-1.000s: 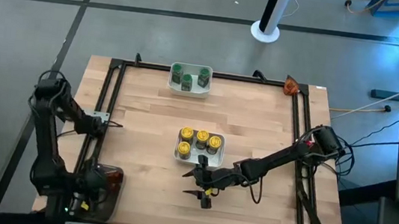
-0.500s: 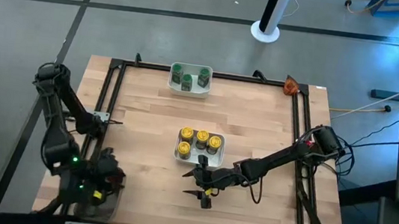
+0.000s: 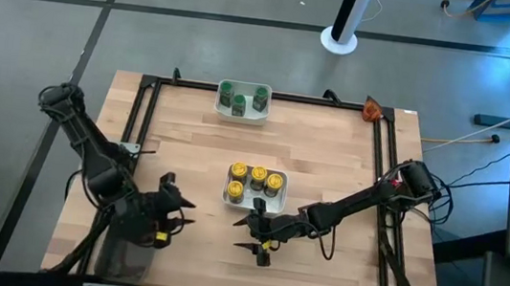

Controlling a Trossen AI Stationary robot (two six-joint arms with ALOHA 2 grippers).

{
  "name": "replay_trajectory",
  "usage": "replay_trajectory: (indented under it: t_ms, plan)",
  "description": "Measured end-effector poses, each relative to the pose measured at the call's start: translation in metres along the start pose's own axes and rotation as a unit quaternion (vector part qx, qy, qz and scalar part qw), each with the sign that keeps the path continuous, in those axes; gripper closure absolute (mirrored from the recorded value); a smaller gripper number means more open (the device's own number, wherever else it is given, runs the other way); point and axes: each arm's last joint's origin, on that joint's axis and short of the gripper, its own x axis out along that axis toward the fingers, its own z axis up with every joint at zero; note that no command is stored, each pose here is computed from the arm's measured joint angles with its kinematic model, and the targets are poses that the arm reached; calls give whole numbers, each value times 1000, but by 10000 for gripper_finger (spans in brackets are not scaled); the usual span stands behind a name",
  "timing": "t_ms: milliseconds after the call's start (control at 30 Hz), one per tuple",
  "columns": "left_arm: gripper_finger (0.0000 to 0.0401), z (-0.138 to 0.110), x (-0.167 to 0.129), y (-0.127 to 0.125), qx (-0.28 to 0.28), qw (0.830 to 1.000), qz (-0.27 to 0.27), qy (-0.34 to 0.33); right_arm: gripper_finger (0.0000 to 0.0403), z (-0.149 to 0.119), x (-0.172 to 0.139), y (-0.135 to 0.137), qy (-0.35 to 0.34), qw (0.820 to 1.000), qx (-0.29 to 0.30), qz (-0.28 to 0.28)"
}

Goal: Sort spices by type
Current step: Put the top orange seasoning pack into the black bin

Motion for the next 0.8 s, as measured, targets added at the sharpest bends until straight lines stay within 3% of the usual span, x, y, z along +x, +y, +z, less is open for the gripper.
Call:
replay_trajectory:
  t_ms: [533, 800]
  plan:
    - [232, 16, 15, 13, 65, 997, 29, -18, 146, 0, 0, 0, 0, 1000, 0, 0]
    - [232, 11, 26, 18, 79, 996, 38, -22, 145, 0, 0, 0, 0, 1000, 0, 0]
